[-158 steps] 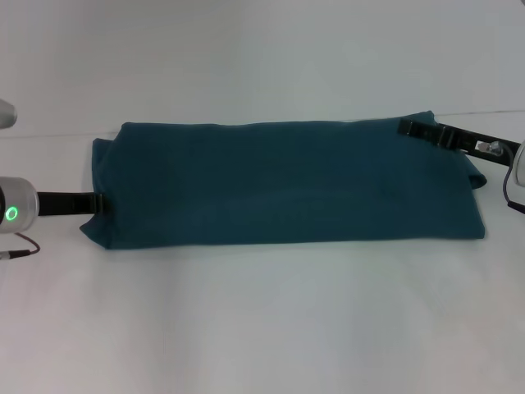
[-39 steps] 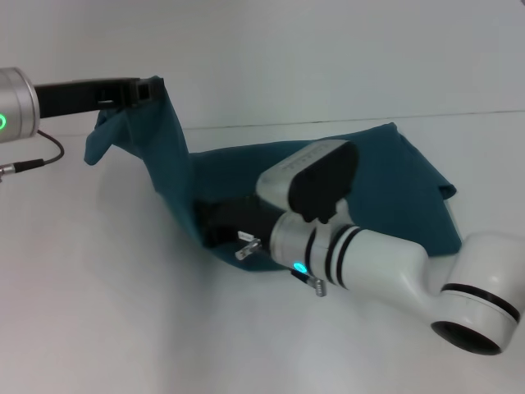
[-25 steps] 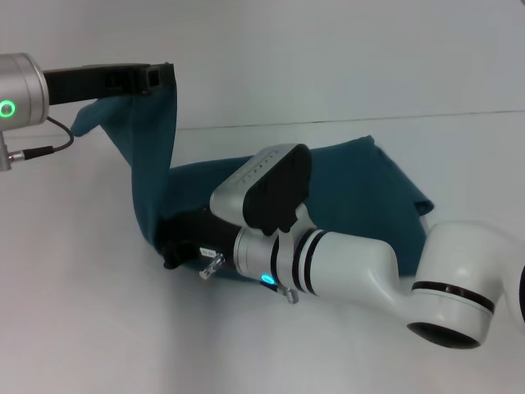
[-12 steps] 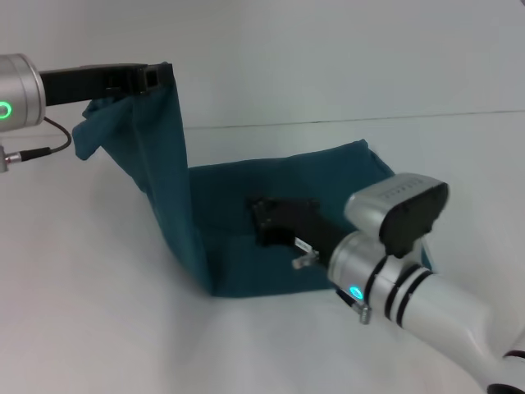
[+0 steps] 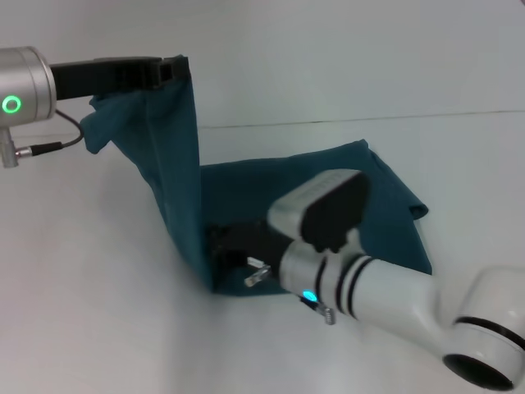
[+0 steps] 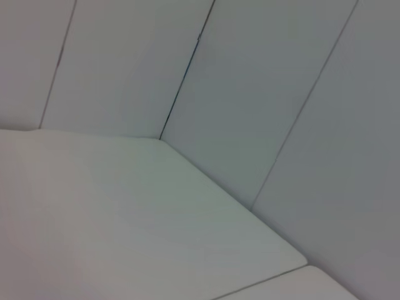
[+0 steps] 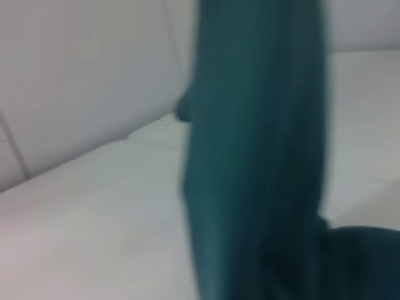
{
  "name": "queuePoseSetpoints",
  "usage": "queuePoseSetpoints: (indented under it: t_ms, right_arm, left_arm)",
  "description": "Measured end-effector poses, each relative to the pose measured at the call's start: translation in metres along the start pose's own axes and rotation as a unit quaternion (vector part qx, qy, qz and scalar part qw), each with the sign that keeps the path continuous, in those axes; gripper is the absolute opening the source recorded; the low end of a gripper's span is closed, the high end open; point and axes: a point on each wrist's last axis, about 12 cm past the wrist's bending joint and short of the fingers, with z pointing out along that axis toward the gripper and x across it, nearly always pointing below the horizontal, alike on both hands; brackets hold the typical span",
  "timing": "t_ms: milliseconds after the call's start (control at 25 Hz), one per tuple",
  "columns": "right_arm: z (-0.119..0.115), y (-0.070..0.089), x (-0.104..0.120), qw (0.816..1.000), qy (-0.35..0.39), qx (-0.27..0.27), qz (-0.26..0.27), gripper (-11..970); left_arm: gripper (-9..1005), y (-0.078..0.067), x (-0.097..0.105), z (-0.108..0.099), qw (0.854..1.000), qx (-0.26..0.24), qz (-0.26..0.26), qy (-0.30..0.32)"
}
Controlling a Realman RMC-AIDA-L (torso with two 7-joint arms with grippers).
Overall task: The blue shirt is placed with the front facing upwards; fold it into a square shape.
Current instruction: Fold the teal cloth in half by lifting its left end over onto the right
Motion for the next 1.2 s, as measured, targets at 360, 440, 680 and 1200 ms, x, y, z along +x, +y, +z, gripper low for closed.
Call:
queuePoseSetpoints:
  t_ms: [360,440,680,1200]
  right_arm:
    - [0.019,0.036,-0.022,0.997,0.006,-0.067,-0.044,0]
    - [0.022,0.043,-0.025,0.995,0.007,-0.079,-0.055,0]
    - [0.019,0.044,-0.023,0.995,0.001,-0.081,-0.054,0]
    - [-0.018,0.005,0.017,0.999,-0.038,-0.001,0.038,0]
  left_arm:
    - [3,-0.005,0.0,0.003,1.0,0.01,0.007,0.003]
    - [3,-0.005,0.0,0.004,1.0,0.012,0.008,0.004]
    - [3,-0.005,0.002,0.004,1.0,0.012,0.005,0.005]
    - [3,-0.004,0.005,-0.003,1.0,0.021,-0.001,-0.004]
